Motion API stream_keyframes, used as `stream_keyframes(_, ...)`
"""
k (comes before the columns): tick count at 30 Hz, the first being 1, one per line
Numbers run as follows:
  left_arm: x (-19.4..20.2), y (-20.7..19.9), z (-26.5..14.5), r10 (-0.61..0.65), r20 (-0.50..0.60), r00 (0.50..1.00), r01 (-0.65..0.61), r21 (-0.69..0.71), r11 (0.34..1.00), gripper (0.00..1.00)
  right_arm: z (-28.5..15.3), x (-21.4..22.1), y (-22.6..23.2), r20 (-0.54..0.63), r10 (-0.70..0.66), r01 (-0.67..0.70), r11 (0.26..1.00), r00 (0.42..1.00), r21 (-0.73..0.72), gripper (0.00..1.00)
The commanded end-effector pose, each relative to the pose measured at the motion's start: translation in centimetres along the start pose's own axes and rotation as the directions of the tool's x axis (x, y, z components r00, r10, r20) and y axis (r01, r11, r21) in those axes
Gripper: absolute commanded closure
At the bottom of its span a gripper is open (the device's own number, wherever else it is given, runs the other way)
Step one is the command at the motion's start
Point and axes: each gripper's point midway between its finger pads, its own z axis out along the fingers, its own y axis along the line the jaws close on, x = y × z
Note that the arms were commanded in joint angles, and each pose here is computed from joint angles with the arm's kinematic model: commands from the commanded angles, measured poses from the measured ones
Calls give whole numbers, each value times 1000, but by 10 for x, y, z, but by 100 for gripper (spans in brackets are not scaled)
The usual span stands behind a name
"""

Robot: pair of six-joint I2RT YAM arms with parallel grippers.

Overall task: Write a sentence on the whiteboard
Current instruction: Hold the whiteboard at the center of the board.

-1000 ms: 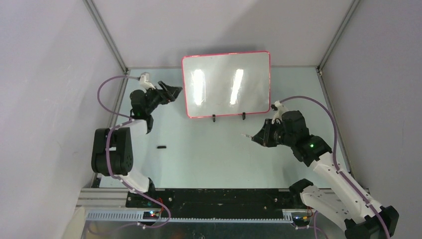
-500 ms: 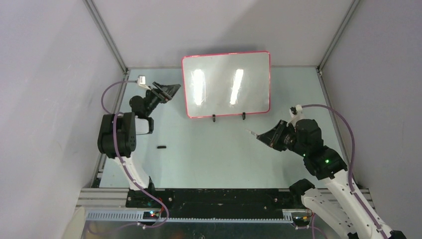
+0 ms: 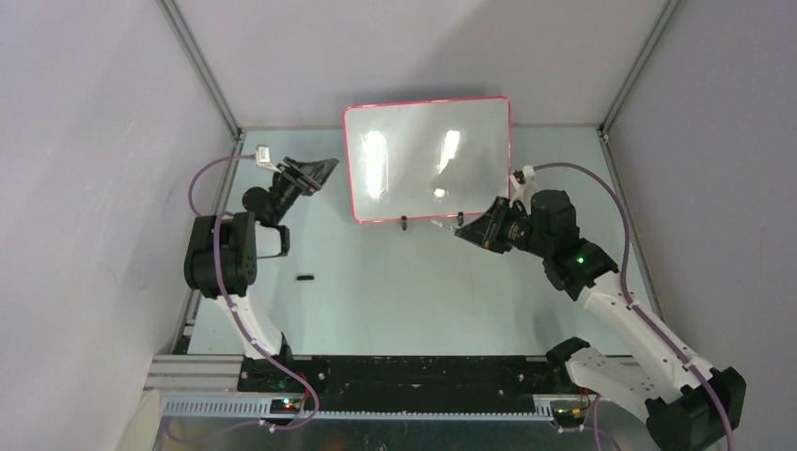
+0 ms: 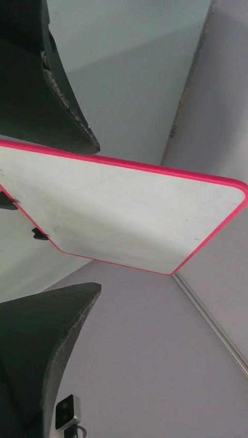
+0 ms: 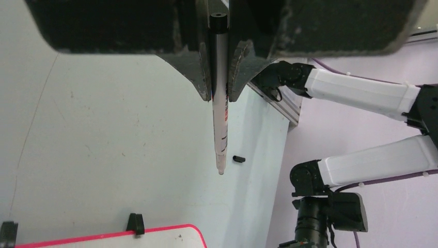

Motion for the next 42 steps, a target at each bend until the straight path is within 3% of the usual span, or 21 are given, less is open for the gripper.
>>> stream_keyframes(1, -9, -15, -9, 33, 48, 998, -34, 23, 999, 1, 0, -43, 39, 173, -136, 150, 986, 975, -69, 100)
stream_keyframes(7, -24, -19, 1, 35, 85, 996, -38, 32, 999, 1, 9, -102, 56, 277, -187, 179, 982, 942, 54, 100)
stream_keyframes(12, -30, -6, 16, 69, 42, 997, -68, -24, 997, 1, 25, -165, 82, 362, -263, 236, 965, 894, 118, 100)
stream_keyframes(15, -51, 5, 24, 76, 122, 990, -67, -79, 995, 1, 34, -200, 98, 416, -292, 255, 956, 861, 145, 100)
stream_keyframes(17, -71, 1, 24, 34, 231, 972, -17, -77, 997, 2, 40, -218, 105, 441, -309, 264, 951, 842, 162, 100)
stream_keyframes(19, -79, -12, 25, 36, 270, 962, -25, -45, 999, 3, 46, -238, 115, 476, -312, 266, 950, 822, 162, 100)
stream_keyframes(23, -59, 1, 33, 83, 161, 983, -72, -76, 995, 1, 59, -269, 140, 502, -321, 294, 946, 803, 135, 100)
stream_keyframes(28, -60, -26, 44, 84, 46, 995, -90, 150, 985, 10, 73, -277, 145, 489, -366, 340, 929, 792, 145, 100)
stream_keyframes(33, -42, 4, 38, 183, -60, 981, -180, 50, 982, 7, 83, -251, 128, 433, -401, 389, 913, 807, 120, 100)
stream_keyframes(42, -17, 17, 62, 75, -124, 989, -57, 143, 988, 13, 96, -209, 106, 340, -422, 424, 903, 840, 72, 100)
